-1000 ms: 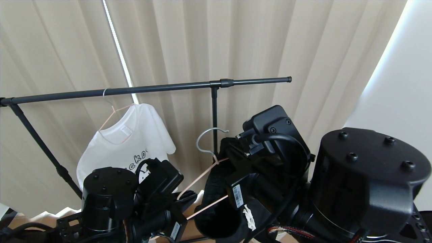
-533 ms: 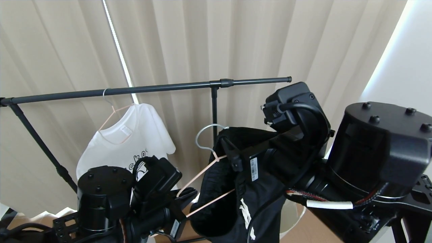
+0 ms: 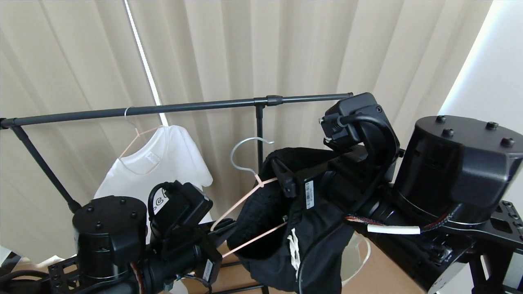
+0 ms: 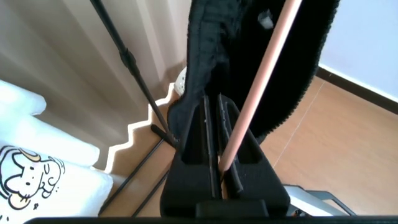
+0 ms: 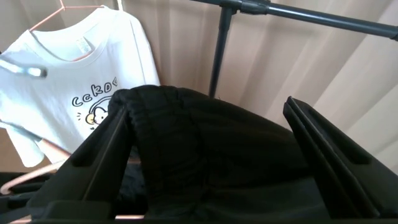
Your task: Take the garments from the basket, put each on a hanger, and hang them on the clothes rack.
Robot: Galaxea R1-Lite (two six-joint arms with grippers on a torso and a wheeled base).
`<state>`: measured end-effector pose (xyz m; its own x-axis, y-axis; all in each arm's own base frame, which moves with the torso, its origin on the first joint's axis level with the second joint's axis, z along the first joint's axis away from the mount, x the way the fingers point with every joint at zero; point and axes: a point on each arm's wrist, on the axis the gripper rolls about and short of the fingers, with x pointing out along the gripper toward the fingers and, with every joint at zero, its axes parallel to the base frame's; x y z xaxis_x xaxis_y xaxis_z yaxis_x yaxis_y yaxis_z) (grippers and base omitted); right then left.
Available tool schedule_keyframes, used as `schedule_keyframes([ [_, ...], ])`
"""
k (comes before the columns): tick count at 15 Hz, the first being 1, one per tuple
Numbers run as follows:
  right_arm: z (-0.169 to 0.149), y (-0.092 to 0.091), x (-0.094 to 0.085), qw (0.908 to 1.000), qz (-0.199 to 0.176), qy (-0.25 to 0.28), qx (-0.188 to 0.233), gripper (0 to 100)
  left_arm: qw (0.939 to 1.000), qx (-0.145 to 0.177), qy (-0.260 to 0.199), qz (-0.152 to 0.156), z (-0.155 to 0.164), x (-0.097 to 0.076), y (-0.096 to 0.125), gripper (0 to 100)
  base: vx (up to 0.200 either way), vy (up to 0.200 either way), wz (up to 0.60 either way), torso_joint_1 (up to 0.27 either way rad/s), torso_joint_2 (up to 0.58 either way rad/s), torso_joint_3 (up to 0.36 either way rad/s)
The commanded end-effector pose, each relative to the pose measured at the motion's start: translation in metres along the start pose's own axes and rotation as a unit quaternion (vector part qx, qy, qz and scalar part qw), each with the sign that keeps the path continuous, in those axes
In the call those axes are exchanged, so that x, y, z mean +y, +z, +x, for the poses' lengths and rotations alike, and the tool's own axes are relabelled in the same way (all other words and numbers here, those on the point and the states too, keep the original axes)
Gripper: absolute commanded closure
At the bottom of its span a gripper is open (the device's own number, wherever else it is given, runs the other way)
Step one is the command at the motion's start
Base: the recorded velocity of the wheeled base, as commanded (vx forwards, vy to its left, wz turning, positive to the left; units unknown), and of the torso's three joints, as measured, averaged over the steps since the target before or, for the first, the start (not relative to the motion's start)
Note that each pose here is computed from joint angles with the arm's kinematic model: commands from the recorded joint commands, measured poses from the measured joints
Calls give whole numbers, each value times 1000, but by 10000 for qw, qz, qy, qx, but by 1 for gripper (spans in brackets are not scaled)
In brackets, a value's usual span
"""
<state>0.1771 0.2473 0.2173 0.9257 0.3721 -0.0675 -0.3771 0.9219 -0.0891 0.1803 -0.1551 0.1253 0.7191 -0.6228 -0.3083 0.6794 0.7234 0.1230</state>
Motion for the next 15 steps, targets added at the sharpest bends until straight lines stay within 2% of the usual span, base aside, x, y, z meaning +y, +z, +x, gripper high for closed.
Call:
schedule_keyframes([
  [1, -1, -1, 2, 10000, -20, 37, 18, 0, 10000, -54, 75, -23, 3, 4, 2, 100, 0, 0, 0, 0, 0, 0],
  [5, -6, 2, 4, 9999, 5, 112, -33, 0, 9993, -100, 235, -286, 16, 10, -3, 100, 0, 0, 0, 0, 0, 0],
  [9, -10, 3, 5, 9999, -53, 149, -56, 0, 9977, -378, 452, -344, 28, 20, -5, 100, 0, 0, 0, 0, 0, 0],
  [13, -10, -3, 4, 9998, -123, 161, 31, 0, 9960, -554, 558, -422, 28, 28, 0, 100, 0, 0, 0, 0, 0, 0],
  [15, -12, 1, 1, 9998, -91, 197, -1, 0, 9957, -588, 592, -413, 27, 30, -2, 100, 0, 0, 0, 0, 0, 0],
])
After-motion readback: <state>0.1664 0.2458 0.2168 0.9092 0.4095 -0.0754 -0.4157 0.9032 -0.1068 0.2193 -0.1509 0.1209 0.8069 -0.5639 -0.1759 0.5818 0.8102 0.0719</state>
